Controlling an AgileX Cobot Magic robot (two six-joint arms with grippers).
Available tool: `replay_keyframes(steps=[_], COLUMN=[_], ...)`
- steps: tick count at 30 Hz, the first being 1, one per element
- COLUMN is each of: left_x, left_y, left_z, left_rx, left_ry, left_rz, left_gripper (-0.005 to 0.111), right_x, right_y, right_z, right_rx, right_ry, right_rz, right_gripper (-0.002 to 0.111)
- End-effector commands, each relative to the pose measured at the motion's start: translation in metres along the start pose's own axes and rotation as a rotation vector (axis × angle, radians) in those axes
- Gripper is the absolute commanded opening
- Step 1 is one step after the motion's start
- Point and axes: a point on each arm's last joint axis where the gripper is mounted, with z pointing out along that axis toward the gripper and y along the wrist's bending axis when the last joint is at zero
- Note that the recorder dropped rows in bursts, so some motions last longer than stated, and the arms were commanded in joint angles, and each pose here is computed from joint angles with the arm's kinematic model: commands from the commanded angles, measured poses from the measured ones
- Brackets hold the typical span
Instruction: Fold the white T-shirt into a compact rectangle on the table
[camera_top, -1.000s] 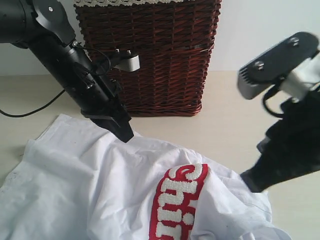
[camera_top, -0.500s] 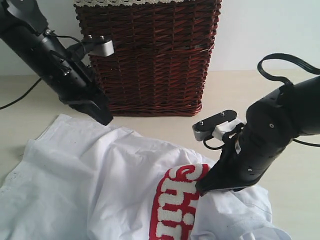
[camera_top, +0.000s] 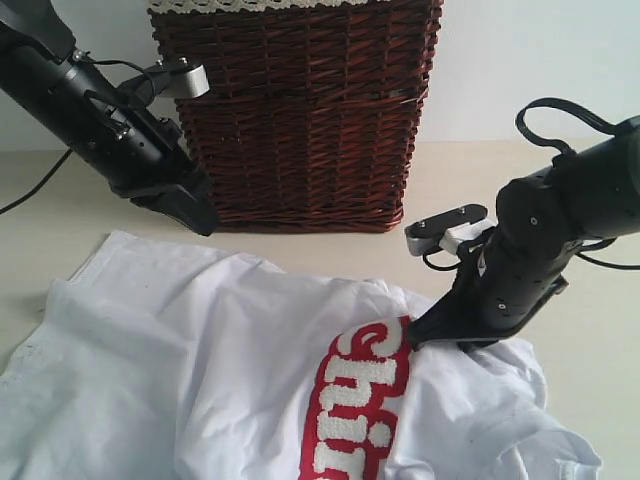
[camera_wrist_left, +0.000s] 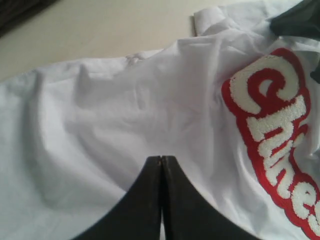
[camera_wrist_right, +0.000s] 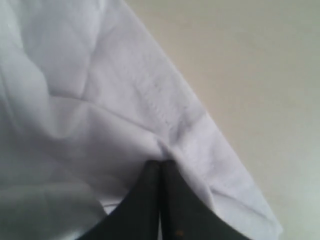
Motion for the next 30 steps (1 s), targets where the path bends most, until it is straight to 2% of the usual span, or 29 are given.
replay_keyframes(steps=[1,4,11,13,18,20,24,30], left_x=[0.001,0.0,0.0,0.0,0.0,0.001,0.002,0.002], left_y=[0.0,0.001,0.001,0.001,0.001,0.0,-0.002,-0.004], left_z=[0.001,0.001,0.001,0.001,0.001,0.001,0.001,0.001], left_rx=[0.01,0.005,0.002,0.002,0.006,0.011,0.031,0.059], left_ry=[-0.004,-0.009,-0.013,-0.013,-0.008,-0.002,0.017,0.009], left_rz=[-0.015,-0.015,-0.015,-0.015,-0.015,-0.015,-0.017,-0.032], left_gripper=[0.0,0.0,0.0,0.0,0.0,0.0,0.0,0.0], right_x=[-0.021,-0.037,-0.055,-0.052,-0.039,-0.035,-0.023,-0.018], right_y=[-0.015,-0.023,-0.026,-0.024,-0.008,-0.004,-0.004,-0.013], right_z=[-0.004,-0.014,-0.02,-0.022,-0.038,-0.038,-0.016,0.013], right_rx=[0.115,0.203,0.247,0.22,0.021,-0.026,-0.021,0.092], right_ry=[-0.001,-0.039,-0.076,-0.053,0.059,0.095,0.107,0.138], right_rz=[-0.065,-0.091,-0.106,-0.083,-0.253,-0.262,-0.243,-0.22], right_gripper=[0.0,0.0,0.0,0.0,0.0,0.0,0.0,0.0])
